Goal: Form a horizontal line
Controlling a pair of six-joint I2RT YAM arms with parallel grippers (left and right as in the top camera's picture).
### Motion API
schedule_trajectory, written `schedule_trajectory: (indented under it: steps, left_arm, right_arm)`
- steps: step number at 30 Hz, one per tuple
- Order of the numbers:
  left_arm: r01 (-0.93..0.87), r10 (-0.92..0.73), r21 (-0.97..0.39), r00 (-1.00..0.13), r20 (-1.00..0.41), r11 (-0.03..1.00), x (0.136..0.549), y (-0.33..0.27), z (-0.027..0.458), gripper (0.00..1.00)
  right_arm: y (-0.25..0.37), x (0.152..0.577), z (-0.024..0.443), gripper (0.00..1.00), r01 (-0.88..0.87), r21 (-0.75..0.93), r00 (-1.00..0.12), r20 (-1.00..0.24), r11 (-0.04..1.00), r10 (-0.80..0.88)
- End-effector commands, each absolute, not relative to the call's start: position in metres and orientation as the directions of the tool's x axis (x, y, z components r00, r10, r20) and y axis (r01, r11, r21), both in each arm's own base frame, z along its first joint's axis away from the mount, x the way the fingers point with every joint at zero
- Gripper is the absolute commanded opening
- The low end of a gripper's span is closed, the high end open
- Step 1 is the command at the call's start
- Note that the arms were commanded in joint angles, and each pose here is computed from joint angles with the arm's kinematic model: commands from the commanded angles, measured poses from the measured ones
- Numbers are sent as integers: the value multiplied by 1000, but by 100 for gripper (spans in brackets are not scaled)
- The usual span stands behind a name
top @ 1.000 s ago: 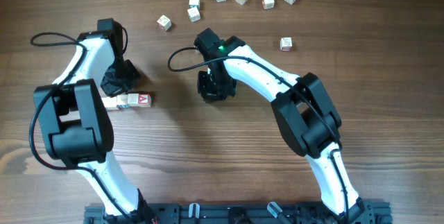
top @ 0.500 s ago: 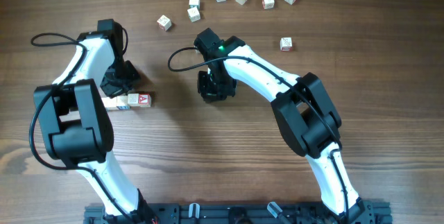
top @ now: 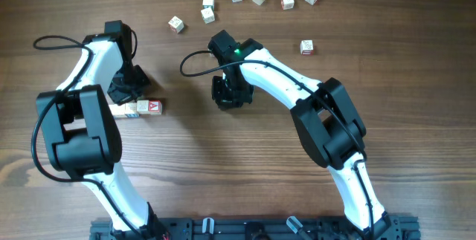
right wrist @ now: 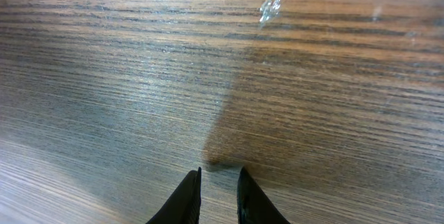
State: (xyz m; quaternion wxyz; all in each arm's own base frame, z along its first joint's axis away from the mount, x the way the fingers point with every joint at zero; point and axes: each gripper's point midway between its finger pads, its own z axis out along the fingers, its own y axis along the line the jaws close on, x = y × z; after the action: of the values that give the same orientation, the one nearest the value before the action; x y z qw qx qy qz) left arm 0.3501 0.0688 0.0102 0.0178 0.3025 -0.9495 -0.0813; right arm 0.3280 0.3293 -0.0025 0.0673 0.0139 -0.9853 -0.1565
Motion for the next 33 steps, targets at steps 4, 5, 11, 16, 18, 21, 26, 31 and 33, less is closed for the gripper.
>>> schedule_trajectory:
  steps: [4, 5, 11, 16, 18, 21, 26, 31, 33]
  left_arm:
    - [-590, -597, 183, -802, -22, 786, 349, 72, 7, 4]
    - [-592, -597, 178, -802, -30, 786, 352, 73, 6, 4]
    - [-611, -598, 82, -790, -139, 788, 387, 72, 6, 4]
    - [-600, -602, -53, -790, -113, 798, 401, 51, 5, 4]
    - [-599, -603, -67, -793, -92, 798, 399, 47, 5, 4]
    - [-599, -602, -63, -795, -72, 798, 394, 45, 5, 4]
    - [-601, -602, -44, -797, -39, 798, 385, 44, 4, 4]
    - [-602, -602, -29, -798, -13, 798, 377, 43, 4, 4]
    - [-602, -602, -23, -798, -3, 798, 375, 43, 3, 4]
  right_arm:
    - [307, 327, -37, 20, 3, 193, -991, 134, 981, -24]
    - [307, 327, -37, 20, 3, 193, -991, 134, 981, -24]
    - [307, 327, -37, 20, 3, 193, -991, 135, 981, -24]
    - [307, 327, -37, 20, 3, 193, -991, 134, 981, -24]
    - [307, 327, -37, 20, 3, 193, -991, 134, 981, -23]
    - [307, 327, -37, 20, 4, 194, -991, 134, 981, -23]
    - [308, 327, -37, 20, 5, 194, -991, 134, 981, -21]
    - [308, 327, -37, 20, 5, 195, -991, 133, 981, -21]
    - [308, 327, -37, 20, 5, 194, -991, 133, 981, -22]
